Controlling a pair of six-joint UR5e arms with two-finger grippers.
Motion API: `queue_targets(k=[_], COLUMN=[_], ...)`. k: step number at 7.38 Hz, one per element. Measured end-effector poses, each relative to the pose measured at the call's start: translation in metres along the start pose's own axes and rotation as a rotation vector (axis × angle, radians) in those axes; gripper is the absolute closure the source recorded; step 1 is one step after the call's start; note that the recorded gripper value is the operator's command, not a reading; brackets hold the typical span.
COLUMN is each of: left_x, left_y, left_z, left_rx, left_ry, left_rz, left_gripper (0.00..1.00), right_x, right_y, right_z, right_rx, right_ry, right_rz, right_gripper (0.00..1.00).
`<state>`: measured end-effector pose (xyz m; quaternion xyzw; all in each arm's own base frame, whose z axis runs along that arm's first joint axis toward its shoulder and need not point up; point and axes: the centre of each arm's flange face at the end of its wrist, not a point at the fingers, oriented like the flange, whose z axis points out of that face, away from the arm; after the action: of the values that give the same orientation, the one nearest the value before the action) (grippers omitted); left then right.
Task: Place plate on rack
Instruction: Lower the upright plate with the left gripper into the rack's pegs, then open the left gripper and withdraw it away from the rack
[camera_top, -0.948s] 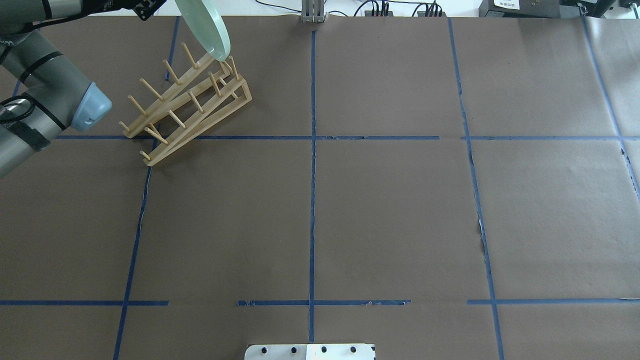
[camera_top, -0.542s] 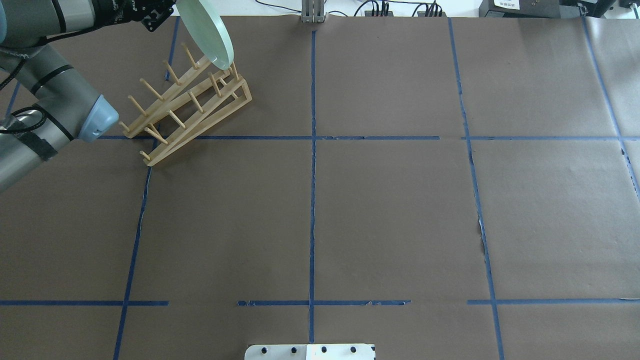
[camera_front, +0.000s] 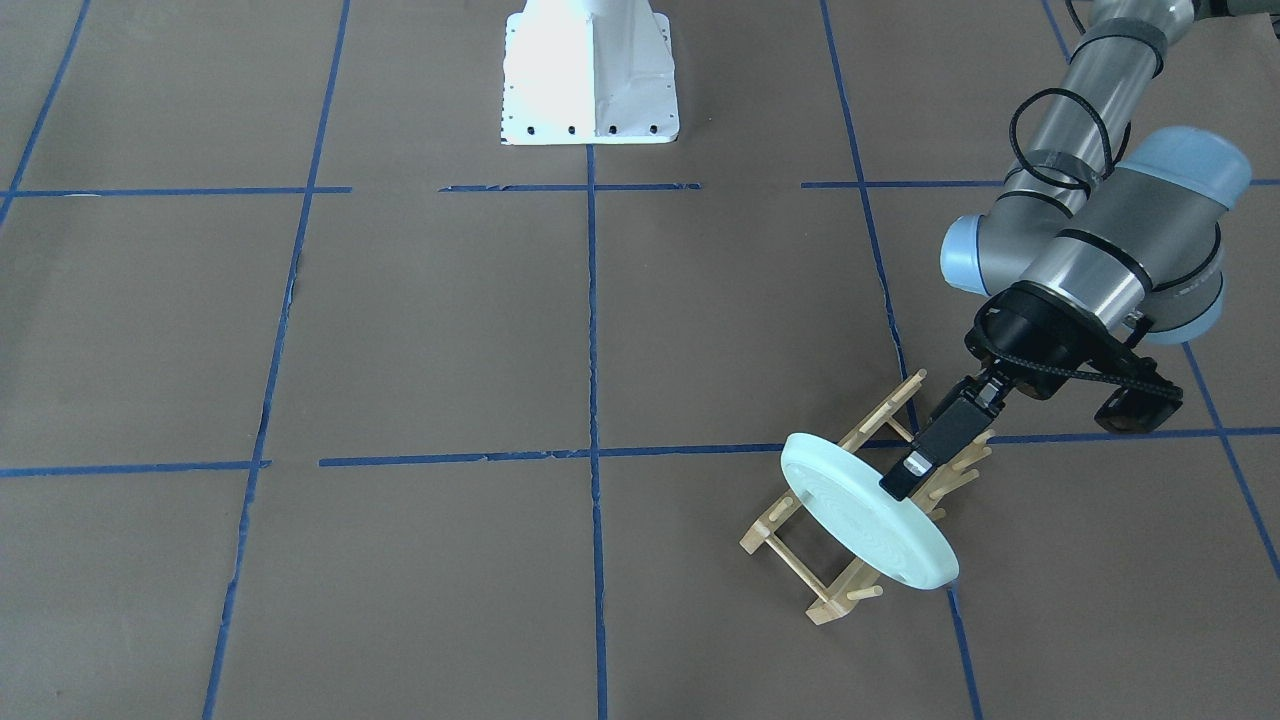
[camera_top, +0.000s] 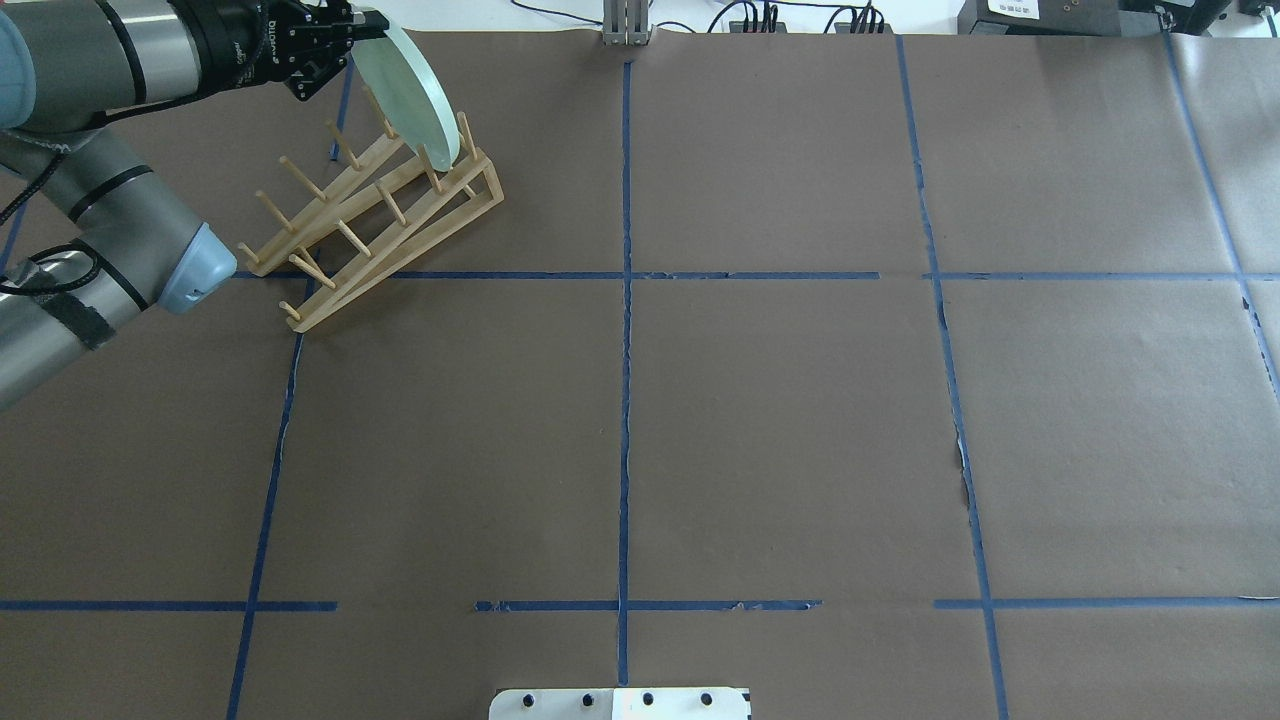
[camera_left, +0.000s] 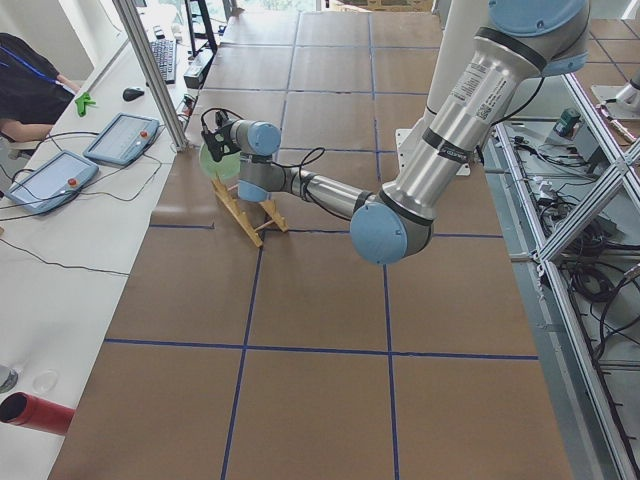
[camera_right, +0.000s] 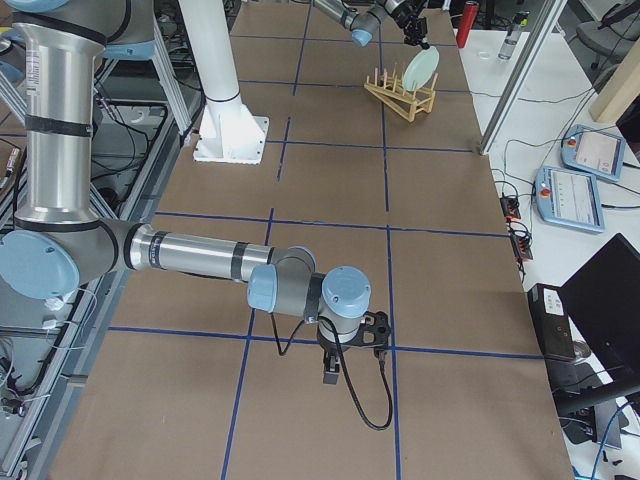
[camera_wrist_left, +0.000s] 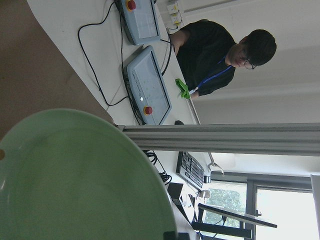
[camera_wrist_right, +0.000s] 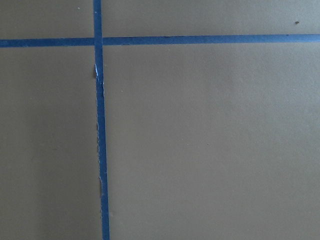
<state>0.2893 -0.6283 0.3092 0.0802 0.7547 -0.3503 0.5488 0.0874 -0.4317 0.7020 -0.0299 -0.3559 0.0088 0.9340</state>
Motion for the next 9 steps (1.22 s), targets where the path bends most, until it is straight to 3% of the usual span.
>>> queue_targets(k=[4,7,9], left_x=[-0.003,-0.005,-0.022], left_y=[-0.001,0.006,0.004], left_z=[0.001,-0.005,-0.030], left_rx=[0.009,-0.076,-0.084], left_ry=[-0.037,-0.262,-0.473], left_rz=[0.016,0.107,0.271], left_gripper=[0.00,0.00,0.00], right_x=[0.000,0.000,0.000], right_y=[0.000,0.000,0.000], right_z=[0.000,0.000,0.000], right_rx=[0.000,0.000,0.000], right_ry=[0.000,0.000,0.000], right_rz=[0.000,0.000,-0.001], right_gripper=[0.00,0.00,0.00])
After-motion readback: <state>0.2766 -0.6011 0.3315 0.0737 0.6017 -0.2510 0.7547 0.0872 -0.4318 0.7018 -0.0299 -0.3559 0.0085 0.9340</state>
